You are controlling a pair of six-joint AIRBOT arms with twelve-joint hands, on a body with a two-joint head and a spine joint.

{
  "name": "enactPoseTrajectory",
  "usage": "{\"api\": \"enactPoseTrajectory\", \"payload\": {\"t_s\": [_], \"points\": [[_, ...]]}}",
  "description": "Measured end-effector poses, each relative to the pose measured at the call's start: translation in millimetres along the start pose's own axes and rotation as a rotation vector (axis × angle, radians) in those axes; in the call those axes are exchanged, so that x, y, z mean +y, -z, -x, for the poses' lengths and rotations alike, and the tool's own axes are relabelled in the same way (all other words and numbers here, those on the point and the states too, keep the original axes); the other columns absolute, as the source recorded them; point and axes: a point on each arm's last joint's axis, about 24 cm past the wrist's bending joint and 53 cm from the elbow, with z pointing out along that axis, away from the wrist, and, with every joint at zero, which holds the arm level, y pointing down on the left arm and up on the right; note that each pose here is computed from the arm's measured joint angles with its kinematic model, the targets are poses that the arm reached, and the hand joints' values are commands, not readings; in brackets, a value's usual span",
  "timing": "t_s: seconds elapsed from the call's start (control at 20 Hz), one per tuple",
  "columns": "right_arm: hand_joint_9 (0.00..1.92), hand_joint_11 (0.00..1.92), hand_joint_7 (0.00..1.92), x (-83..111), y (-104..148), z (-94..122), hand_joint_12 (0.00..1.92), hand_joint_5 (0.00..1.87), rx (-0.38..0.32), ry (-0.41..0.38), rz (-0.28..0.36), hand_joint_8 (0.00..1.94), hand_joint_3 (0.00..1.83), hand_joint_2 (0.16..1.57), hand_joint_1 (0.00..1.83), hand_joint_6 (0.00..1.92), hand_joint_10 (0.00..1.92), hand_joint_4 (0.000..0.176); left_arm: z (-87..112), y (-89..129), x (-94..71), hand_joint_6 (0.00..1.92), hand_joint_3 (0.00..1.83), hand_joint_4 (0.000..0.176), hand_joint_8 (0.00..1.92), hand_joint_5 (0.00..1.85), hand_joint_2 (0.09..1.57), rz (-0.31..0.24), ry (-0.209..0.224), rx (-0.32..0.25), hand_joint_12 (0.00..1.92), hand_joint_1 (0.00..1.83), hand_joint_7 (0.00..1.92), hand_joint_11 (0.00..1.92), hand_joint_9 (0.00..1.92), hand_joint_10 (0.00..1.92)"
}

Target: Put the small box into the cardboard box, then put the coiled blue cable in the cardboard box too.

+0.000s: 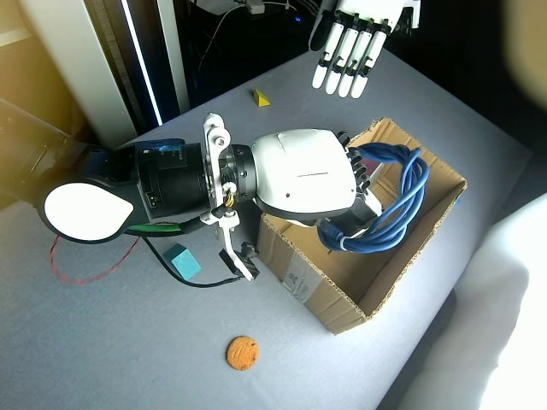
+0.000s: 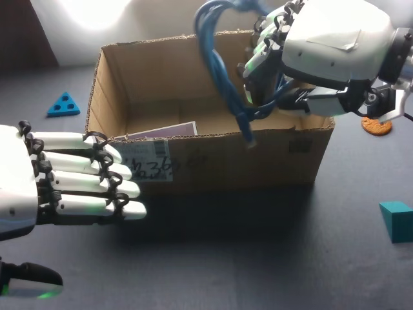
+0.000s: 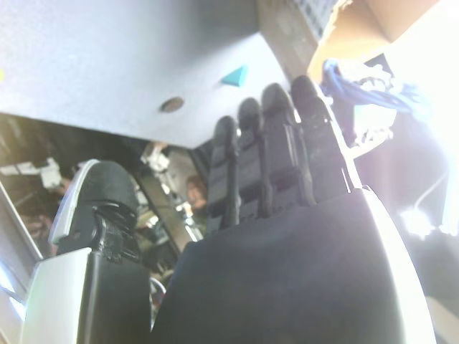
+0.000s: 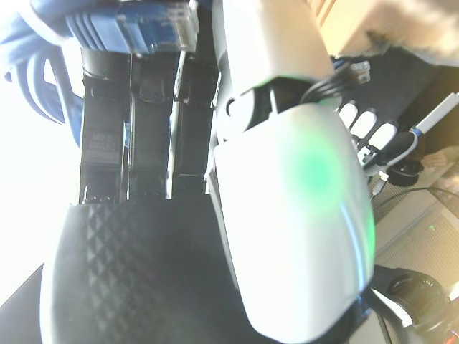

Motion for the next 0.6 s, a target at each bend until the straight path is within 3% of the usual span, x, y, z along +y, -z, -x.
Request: {"api": "enactPoseTrajectory", "payload": {"t_s": [0.05,0.1,0.15,0.25,0.3,0.35,0.6], "points": [[0.72,0.32,0.74,-0.1,0.0,0.2,0.81,0.73,-0.001,0.0,0.0,0.0,0.0,1.02,1.07,0.0,0.0,0.0,-0.1,0.0,0.2,0.01,0.0,0.0,0.01,0.29,1.3,0.001,0.0,0.001,0.55,0.42,0.3,0.0,0.27,0.01],[0.72,0.32,0.74,-0.3,0.2,1.1,0.81,0.73,-0.003,0.001,0.001,0.0,0.0,1.02,1.07,0.0,0.0,0.0,-0.1,0.0,0.1,0.01,0.0,0.0,0.01,0.29,1.3,0.0,0.0,0.0,0.55,0.42,0.3,0.0,0.27,0.01],[0.6,0.17,0.62,0.7,-0.5,3.8,0.89,0.59,-0.01,0.001,0.004,0.0,0.0,1.0,1.01,0.0,0.0,0.0,0.1,0.0,-0.1,0.0,0.0,0.0,0.0,0.26,1.31,0.0,0.001,0.0,0.53,0.41,0.29,0.0,0.27,0.0],[0.55,0.13,0.57,1.7,-1.7,10.1,0.88,0.54,-0.026,0.003,0.01,0.0,0.0,1.01,0.93,0.0,0.0,0.0,-0.3,0.0,-0.1,0.0,0.01,0.0,0.0,0.23,1.33,0.0,-0.001,0.001,0.47,0.34,0.25,0.0,0.24,0.0],[0.52,0.12,0.54,1.0,-2.2,13.1,0.87,0.51,-0.034,0.001,0.008,0.0,0.0,0.99,0.85,0.0,0.0,0.0,-0.5,0.0,0.0,0.0,0.0,0.0,0.0,0.23,1.33,0.0,-0.002,0.002,0.47,0.3,0.25,0.0,0.23,0.0],[0.47,0.08,0.49,0.4,-3.6,19.9,0.91,0.43,-0.05,-0.002,0.006,0.0,0.0,0.99,0.63,0.0,0.0,0.0,-0.4,0.0,-0.1,0.02,0.0,0.0,0.01,0.3,1.29,0.0,-0.001,0.002,0.5,0.45,0.29,0.0,0.26,0.01],[0.38,0.01,0.41,-1.5,-5.7,37.9,0.91,0.38,-0.097,-0.011,0.003,0.0,0.0,0.99,0.56,0.0,0.0,0.0,-1.6,-2.3,-4.0,0.0,0.0,0.0,0.0,0.28,1.31,-0.006,0.005,0.002,0.42,0.45,0.29,0.0,0.26,0.0]]}}
